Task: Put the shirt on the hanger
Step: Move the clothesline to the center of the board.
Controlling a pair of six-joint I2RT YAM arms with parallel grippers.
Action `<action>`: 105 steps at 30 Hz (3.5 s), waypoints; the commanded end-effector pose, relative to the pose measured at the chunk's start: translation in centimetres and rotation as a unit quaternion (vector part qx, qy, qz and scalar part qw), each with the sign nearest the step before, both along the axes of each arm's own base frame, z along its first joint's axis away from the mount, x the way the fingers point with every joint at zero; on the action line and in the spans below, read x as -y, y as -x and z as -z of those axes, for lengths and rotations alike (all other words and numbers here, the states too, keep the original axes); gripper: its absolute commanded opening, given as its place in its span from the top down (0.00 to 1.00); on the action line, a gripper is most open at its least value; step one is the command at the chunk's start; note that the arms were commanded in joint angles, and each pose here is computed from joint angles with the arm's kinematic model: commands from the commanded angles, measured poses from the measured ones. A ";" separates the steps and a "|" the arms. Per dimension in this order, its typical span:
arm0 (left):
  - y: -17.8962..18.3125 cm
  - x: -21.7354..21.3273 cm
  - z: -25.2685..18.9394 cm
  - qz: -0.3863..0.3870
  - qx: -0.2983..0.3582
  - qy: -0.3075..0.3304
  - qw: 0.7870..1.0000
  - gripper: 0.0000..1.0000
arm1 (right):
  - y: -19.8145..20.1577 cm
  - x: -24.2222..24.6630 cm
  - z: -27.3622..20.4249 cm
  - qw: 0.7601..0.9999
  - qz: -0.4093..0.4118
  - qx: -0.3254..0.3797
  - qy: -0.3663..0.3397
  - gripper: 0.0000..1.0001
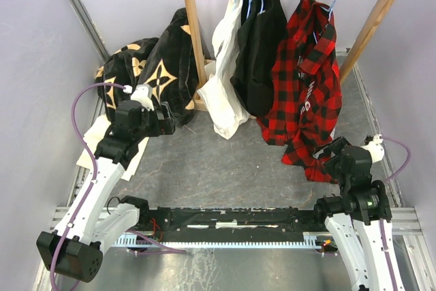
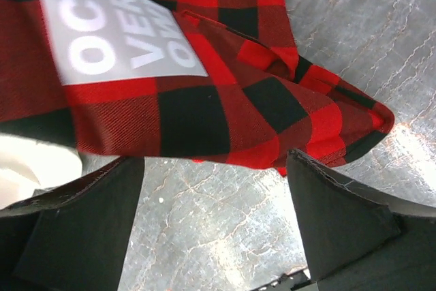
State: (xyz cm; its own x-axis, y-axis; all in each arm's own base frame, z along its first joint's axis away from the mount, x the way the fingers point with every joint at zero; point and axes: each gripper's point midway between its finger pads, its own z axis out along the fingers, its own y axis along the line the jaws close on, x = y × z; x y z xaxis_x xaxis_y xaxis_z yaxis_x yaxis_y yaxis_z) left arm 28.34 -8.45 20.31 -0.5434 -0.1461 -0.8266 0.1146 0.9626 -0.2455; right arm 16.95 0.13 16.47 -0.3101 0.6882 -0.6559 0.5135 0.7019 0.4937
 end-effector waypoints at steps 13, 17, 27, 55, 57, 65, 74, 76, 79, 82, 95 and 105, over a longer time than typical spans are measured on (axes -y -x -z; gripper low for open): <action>-0.1 0.2 -0.8 -0.006 0.016 0.016 1.000 0.00 | -4.3 -0.8 8.8 0.997 0.026 -0.062 -0.025 0.04; 0.1 0.3 -0.7 -0.006 0.013 0.022 1.000 0.00 | -6.2 -0.5 10.0 0.998 0.015 -0.053 -0.001 0.04; 0.5 0.3 -1.1 -0.006 0.016 0.027 0.999 0.00 | -12.5 -4.4 12.6 0.994 -0.088 -0.057 -0.026 0.04; 2.8 -1.1 -2.6 -0.024 0.029 0.017 0.999 0.00 | -32.8 -11.0 -2.4 0.962 -0.167 0.179 -0.122 0.03; 2.9 -1.2 -2.7 -0.025 0.030 0.015 0.999 0.00 | -33.3 -11.2 -3.8 0.957 -0.171 0.196 -0.126 0.03; 3.0 -1.4 -3.0 -0.027 0.035 0.013 0.999 0.00 | -33.9 -10.2 -7.8 0.956 -0.159 0.230 -0.088 0.04; 3.0 -1.2 -2.9 -0.025 0.035 0.016 0.999 0.00 | -36.4 -7.8 -3.8 0.977 -0.132 0.166 0.000 0.31; 3.0 -1.2 -2.9 -0.025 0.036 0.017 0.999 0.00 | -36.8 -7.5 -2.5 0.980 -0.135 0.144 0.021 0.31; 3.1 -1.3 -3.0 -0.026 0.037 0.016 0.999 0.00 | -36.4 -7.3 -0.7 0.982 -0.146 0.113 0.040 0.29; 3.0 -1.3 -2.9 -0.025 0.035 0.016 0.999 0.00 | -35.1 -6.7 0.0 0.982 -0.145 0.105 0.055 0.20; 2.8 -0.8 -2.3 -0.015 0.031 0.021 0.999 0.00 | -24.6 -4.0 -6.4 0.966 -0.147 0.162 0.135 0.02; 2.6 -0.3 -1.8 -0.003 0.025 0.022 0.999 0.00 | -15.9 -3.5 -0.9 0.977 -0.160 0.087 0.113 0.01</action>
